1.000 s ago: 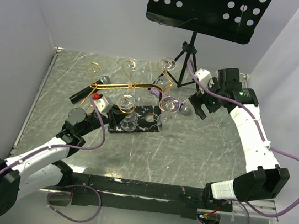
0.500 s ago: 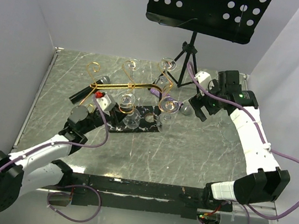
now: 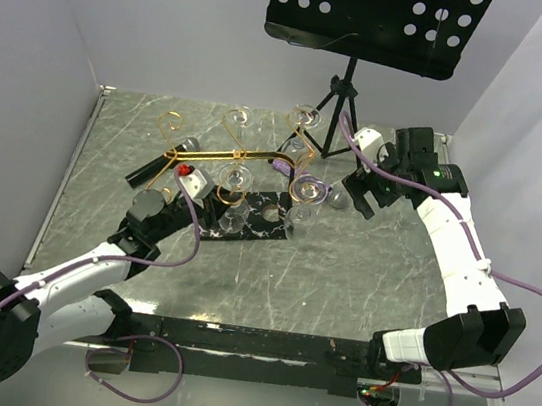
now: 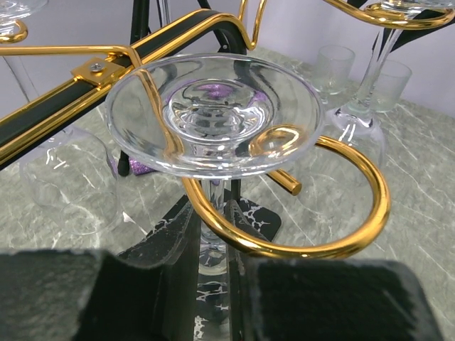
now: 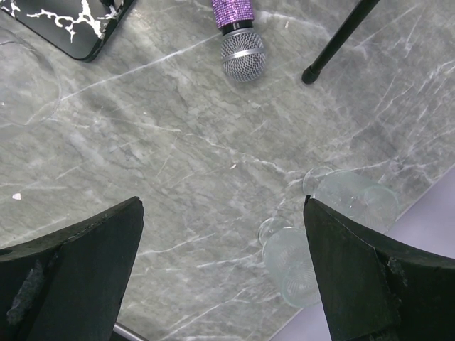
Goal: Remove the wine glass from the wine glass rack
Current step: Pick up the wine glass from the wine rack, then place the wine glass at the center of the board.
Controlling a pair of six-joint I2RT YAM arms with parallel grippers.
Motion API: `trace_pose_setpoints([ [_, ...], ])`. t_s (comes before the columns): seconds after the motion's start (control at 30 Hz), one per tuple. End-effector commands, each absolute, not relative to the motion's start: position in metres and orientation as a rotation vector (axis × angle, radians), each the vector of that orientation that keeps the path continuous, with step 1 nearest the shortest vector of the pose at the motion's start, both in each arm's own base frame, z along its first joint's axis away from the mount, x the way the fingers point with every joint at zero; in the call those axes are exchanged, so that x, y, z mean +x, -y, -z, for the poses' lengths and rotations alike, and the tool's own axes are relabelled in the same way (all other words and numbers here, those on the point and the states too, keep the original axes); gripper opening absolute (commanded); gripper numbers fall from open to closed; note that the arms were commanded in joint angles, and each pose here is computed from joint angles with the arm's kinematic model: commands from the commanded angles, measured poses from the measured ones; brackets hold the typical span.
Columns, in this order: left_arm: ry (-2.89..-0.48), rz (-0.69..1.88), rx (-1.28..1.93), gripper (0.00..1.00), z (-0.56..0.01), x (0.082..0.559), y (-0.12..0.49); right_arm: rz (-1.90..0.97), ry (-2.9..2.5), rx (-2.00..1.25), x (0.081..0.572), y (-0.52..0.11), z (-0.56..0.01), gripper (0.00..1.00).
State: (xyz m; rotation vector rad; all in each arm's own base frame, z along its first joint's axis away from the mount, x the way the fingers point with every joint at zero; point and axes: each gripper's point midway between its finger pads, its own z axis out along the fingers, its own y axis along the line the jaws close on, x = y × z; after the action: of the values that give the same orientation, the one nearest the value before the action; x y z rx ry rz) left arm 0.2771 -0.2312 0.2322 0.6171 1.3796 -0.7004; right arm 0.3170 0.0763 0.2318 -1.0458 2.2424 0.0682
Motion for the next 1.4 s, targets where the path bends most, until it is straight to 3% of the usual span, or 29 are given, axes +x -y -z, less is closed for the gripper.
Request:
trace_pose_setpoints([
  [0.0, -1.208, 0.693, 0.596, 0.01, -0.295, 0.276, 0.234, -0.056, -2.211, -1.029, 0.321, -0.079, -0.237, 1.0],
  [0.67, -1.069, 0.709, 0.91, 0.01, -0.275, 0.241, 0.254, -0.043, -2.231, -1.041, 0.317, -0.078, -0.227, 1.0],
  [1.37, -1.151, 0.685, 1.092, 0.01, -0.243, 0.23, 0.25, -0.028, -2.191, -1.012, 0.317, -0.077, -0.242, 1.0],
])
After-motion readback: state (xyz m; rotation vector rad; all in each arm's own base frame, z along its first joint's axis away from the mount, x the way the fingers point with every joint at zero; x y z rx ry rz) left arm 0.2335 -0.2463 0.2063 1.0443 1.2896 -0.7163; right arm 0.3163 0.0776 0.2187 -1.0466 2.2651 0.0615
